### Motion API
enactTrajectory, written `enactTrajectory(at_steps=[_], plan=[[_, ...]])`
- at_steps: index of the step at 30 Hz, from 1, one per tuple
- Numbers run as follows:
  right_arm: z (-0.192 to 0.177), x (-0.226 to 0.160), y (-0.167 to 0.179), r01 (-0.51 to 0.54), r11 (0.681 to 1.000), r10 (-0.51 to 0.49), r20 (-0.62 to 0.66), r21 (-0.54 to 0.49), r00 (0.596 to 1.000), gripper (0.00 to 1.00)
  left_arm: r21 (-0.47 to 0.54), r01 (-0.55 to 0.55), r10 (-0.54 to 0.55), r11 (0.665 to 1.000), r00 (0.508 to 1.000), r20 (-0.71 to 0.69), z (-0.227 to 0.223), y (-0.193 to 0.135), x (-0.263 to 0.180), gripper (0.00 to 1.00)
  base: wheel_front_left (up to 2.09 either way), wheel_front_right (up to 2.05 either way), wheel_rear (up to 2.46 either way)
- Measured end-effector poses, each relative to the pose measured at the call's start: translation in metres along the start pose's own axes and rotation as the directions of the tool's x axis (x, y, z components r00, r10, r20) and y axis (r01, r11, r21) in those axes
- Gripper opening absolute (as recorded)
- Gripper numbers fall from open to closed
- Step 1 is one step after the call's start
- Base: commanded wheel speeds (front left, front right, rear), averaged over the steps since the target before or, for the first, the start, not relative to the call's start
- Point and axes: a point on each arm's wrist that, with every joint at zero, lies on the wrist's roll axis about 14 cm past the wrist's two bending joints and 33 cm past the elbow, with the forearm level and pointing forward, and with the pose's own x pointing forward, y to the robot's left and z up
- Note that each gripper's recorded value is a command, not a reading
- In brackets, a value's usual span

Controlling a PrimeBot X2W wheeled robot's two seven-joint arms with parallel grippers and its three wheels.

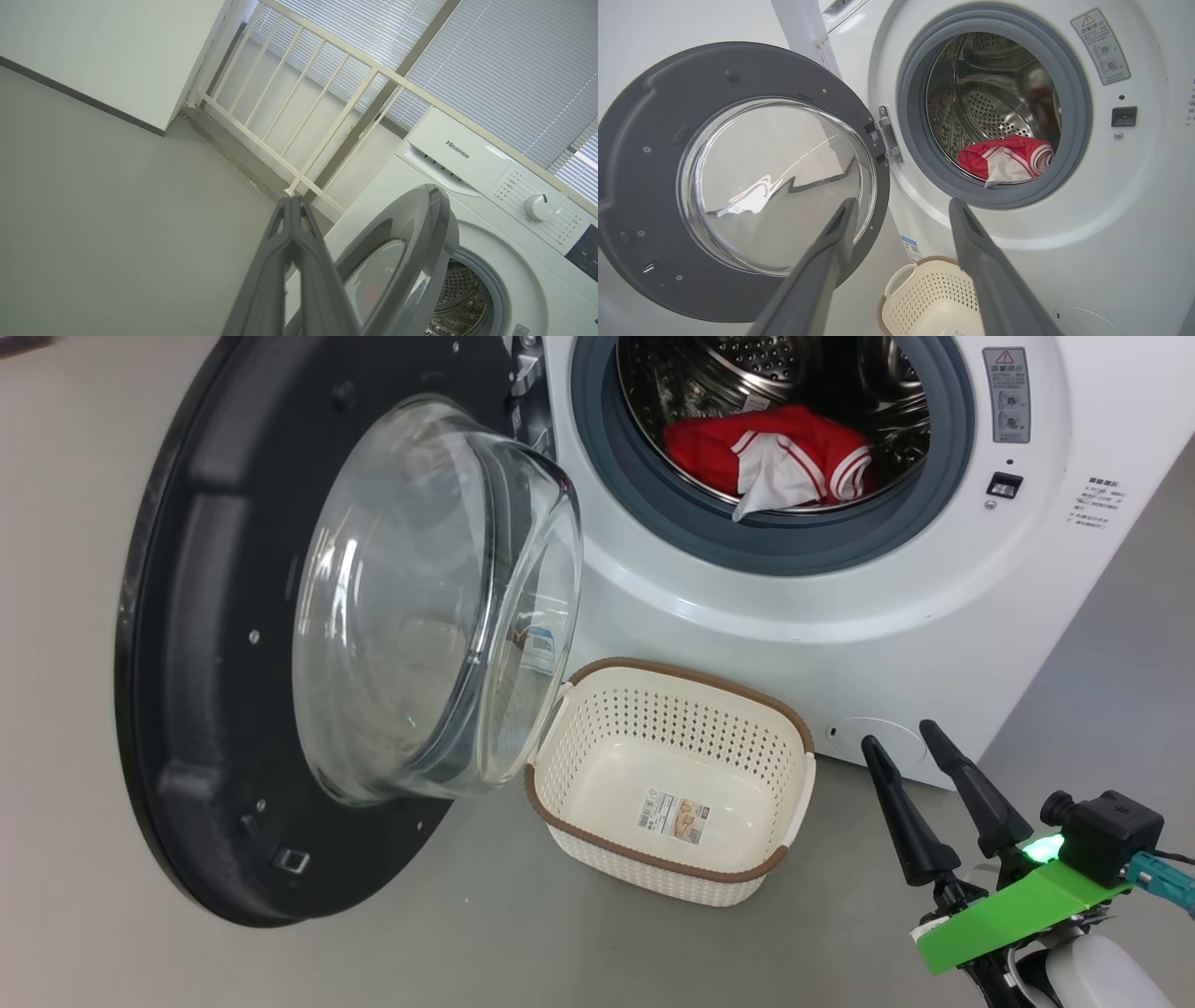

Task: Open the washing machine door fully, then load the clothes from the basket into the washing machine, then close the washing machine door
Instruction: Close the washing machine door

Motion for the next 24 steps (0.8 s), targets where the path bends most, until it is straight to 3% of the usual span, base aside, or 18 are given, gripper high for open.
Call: enactTrajectory(at_steps=[6, 14, 20, 24], plan=[[0.002, -0.003, -0.002, 0.009, 1.0, -0.009, 0.002, -0.004, 1.0, 1.0, -0.17, -0.039, 0.031, 0.985, 0.998, -0.048, 0.007, 0.006, 0.023, 0.0, 0.0, 0.0, 0.0], [0.003, -0.007, -0.002, 0.013, 1.0, -0.013, 0.002, -0.009, 1.0, 1.0, -0.401, -0.119, 0.044, 0.908, 0.98, -0.193, -0.011, 0.007, 0.044, 0.0, 0.0, 0.0, 0.0], [0.002, -0.008, -0.005, 0.021, 1.0, -0.021, 0.001, -0.009, 1.0, 1.0, -0.464, -0.139, -0.007, 0.875, 0.954, -0.299, -0.033, -0.01, 0.052, 0.0, 0.0, 0.0, 0.0], [0.001, -0.009, -0.007, 0.025, 1.0, -0.025, -0.002, -0.006, 1.0, 1.0, -0.47, -0.141, -0.036, 0.872, 0.937, -0.348, -0.046, -0.021, 0.055, 0.0, 0.0, 0.0, 0.0]])
